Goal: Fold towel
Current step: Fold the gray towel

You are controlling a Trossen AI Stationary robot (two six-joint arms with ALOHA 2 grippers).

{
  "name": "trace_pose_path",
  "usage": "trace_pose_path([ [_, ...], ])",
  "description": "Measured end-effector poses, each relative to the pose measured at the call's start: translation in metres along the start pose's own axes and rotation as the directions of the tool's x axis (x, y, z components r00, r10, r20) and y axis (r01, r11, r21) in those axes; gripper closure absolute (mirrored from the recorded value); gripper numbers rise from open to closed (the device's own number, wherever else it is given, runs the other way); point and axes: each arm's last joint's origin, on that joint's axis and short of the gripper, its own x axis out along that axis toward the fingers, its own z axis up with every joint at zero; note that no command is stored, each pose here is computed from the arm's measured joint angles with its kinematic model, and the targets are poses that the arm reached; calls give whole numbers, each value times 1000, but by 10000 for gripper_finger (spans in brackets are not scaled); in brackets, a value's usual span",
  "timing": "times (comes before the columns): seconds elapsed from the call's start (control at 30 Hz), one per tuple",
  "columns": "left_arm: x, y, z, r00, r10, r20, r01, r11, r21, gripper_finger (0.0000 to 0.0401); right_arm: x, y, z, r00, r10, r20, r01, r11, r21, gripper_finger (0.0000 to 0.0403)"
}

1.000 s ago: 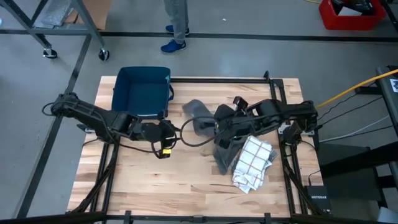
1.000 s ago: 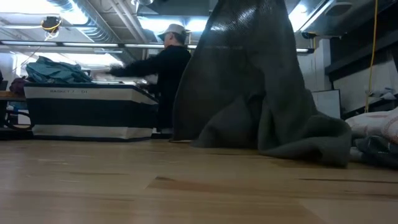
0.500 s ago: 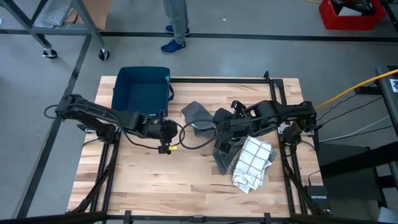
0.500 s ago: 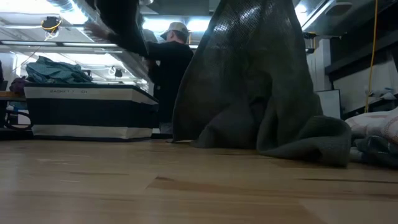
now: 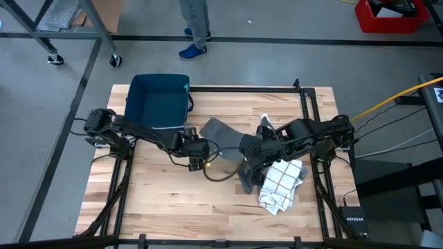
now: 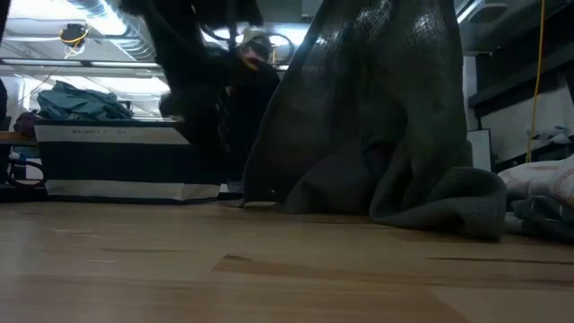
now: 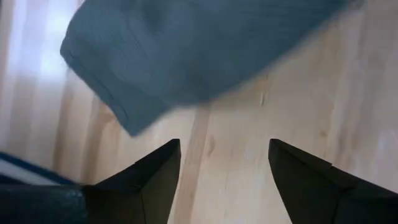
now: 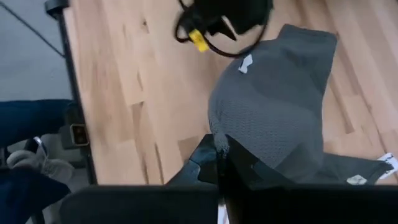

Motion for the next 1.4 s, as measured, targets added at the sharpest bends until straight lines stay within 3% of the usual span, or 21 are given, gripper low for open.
trace_pose_path([
  [0.2,22,-10,3,1000,4,-1,-4,998,-56,166,-4,14,-10,998,60,-36,-60,998,1,400],
  [0.37,23,-12,8,999,-13,46,16,996,-84,166,-7,25,-19,993,99,-60,-100,995,-27,400],
  [0.7,19,-19,20,983,-66,173,98,979,-180,166,-8,28,-21,993,103,-63,-104,995,-6,400],
  [0.87,31,-25,18,987,-71,145,103,969,-227,166,-8,28,-21,992,106,-66,-107,994,-5,400],
  [1.07,45,-47,7,989,-134,62,141,979,-148,166,-8,28,-21,992,106,-65,-106,994,-4,401],
  [1.4,50,-56,4,996,-26,85,26,1000,-1,166,-8,28,-21,991,111,-70,-111,994,-4,400],
])
